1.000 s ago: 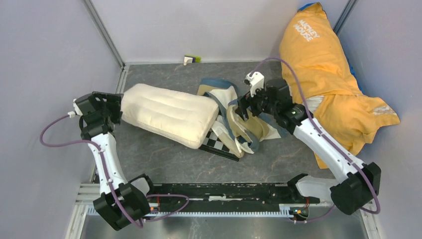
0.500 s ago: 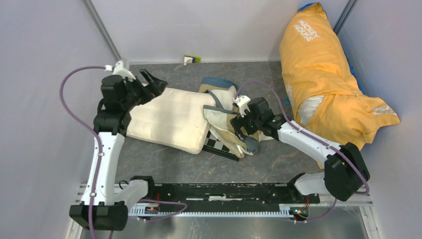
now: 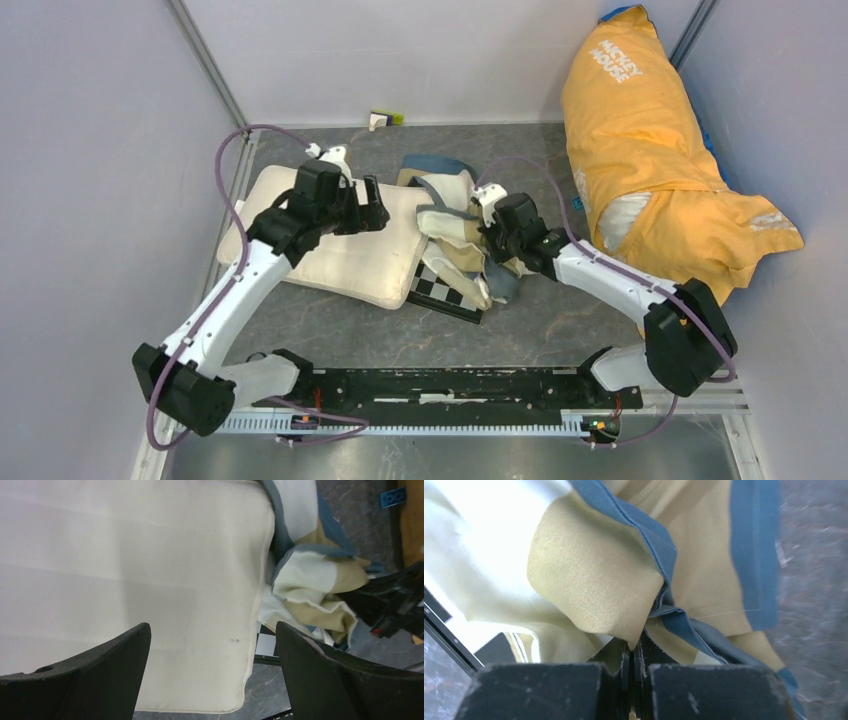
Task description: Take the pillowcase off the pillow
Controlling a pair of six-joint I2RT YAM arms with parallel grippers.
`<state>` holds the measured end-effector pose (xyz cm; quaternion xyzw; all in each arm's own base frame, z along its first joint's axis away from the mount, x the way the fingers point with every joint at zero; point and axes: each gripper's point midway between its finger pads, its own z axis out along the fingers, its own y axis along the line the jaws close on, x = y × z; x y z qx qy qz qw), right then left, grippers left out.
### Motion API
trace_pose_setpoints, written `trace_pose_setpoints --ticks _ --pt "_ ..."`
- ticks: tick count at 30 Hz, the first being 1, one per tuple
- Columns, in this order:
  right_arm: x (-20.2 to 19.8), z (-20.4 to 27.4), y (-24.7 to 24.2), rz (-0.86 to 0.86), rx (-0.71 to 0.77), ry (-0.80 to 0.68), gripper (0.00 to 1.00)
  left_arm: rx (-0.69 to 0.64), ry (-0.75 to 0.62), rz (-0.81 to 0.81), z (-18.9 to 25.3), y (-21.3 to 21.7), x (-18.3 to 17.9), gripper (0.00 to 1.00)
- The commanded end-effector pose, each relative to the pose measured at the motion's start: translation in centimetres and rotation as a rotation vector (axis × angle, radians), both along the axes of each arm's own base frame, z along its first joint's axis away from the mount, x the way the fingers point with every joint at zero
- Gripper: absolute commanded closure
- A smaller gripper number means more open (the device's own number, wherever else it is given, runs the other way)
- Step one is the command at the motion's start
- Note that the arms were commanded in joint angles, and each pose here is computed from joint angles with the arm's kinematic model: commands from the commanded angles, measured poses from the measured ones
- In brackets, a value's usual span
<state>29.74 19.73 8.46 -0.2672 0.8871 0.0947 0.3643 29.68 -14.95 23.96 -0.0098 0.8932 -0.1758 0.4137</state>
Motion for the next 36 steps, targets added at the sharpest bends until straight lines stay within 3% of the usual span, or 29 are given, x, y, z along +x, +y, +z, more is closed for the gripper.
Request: trace_pose_setpoints --ticks 1,10,17,22,26,31,36 --pt "4.7 10.1 0.7 -0.083 0.087 -0.256 1.0 0.154 0.057 -0.054 -2.3 -0.3 -0.4 0.01" --pt "9.4 26.5 -4.0 -0.339 0.049 -0.593 1.0 0.359 0.082 -0.096 -4.7 -3.9 -0.9 0.0" --pt "9.4 33.7 -7.9 -0.503 0.036 -0.753 1.0 0.506 0.047 -0.071 -5.3 -6.0 0.6 0.0" --pt "10.1 32.8 -7.1 -0.473 0.031 -0.734 1.0 0.605 0.098 -0.071 -8.0 -6.8 1.8 0.0" --pt "11.6 30.5 -5.4 -0.423 0.028 -0.703 1.0 0.697 0.197 0.069 -10.4 -3.3 3.6 0.0" --pt "14.8 28.2 -3.1 -0.393 0.01 -0.654 1.0 0.668 0.333 0.247 -12.2 3.3 4.8 0.0" --pt "17.6 28.0 -0.9 -0.372 0.046 -0.638 0.97 0.58 0.268 0.322 -9.5 5.3 4.9 0.0"
